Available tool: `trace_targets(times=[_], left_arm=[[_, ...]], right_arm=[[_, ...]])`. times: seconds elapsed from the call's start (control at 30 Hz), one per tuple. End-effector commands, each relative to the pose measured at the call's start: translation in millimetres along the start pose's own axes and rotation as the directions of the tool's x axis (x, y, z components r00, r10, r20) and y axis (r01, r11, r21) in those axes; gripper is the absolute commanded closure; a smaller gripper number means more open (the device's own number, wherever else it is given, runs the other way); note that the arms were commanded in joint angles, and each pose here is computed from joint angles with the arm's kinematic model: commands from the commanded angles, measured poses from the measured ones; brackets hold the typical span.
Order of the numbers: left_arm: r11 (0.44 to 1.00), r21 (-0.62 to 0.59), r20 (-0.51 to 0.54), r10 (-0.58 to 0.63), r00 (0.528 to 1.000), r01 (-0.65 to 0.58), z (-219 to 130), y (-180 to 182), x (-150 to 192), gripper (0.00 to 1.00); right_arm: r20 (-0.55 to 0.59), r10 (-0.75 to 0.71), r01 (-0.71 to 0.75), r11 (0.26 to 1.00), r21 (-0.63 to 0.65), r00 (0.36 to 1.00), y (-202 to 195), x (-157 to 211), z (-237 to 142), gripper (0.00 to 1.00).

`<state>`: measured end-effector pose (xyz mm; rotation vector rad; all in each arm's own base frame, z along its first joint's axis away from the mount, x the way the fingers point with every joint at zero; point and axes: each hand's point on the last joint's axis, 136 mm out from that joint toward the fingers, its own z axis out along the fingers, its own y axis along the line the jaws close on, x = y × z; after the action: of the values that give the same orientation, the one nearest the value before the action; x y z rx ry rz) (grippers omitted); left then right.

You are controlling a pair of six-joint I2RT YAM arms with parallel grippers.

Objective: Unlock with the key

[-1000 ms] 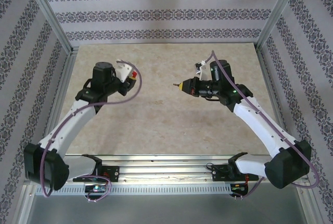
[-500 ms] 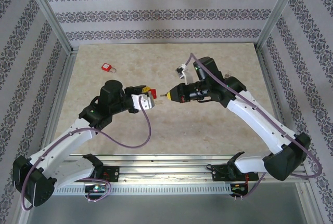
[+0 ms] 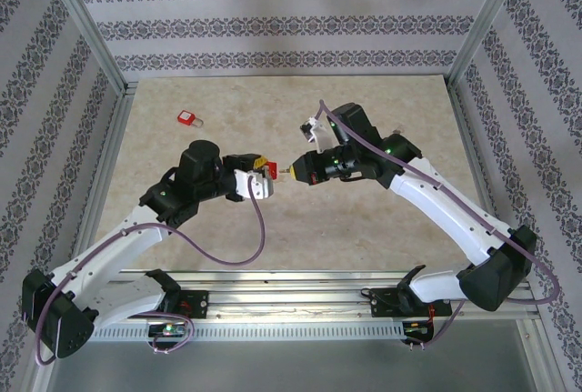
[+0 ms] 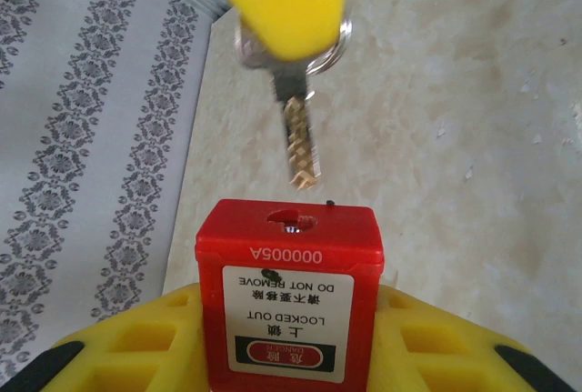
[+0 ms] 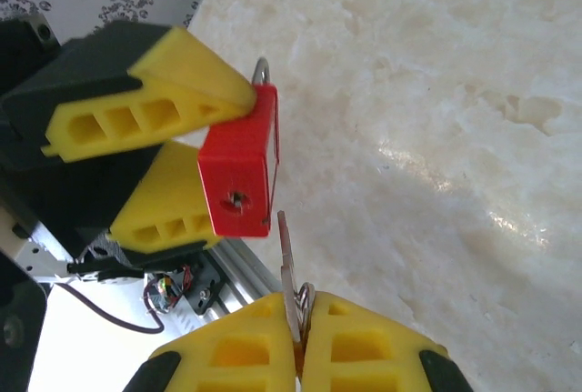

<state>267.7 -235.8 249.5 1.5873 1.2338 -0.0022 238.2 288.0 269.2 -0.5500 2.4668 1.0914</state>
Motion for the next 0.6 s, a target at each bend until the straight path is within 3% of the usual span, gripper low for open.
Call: trace_targets(times=[0.0,0.57], left_arm=[[1.0,0.008,0.046,-0.015,0.999,0.015,-4.0,5.4,-17.2,1.0],[0.998,0.012,0.026,-0.069,0.997,0.068,1.5,2.1,-12.5,1.0]], right_arm=[[0.041,-0.021,0.021,1.0,0.0,0.999,2.5,-8.5,1.5,1.0],[0.039,0.003,-0.002,0.999,-0.033,0.999,9.0,-4.9,6.2,1.0]])
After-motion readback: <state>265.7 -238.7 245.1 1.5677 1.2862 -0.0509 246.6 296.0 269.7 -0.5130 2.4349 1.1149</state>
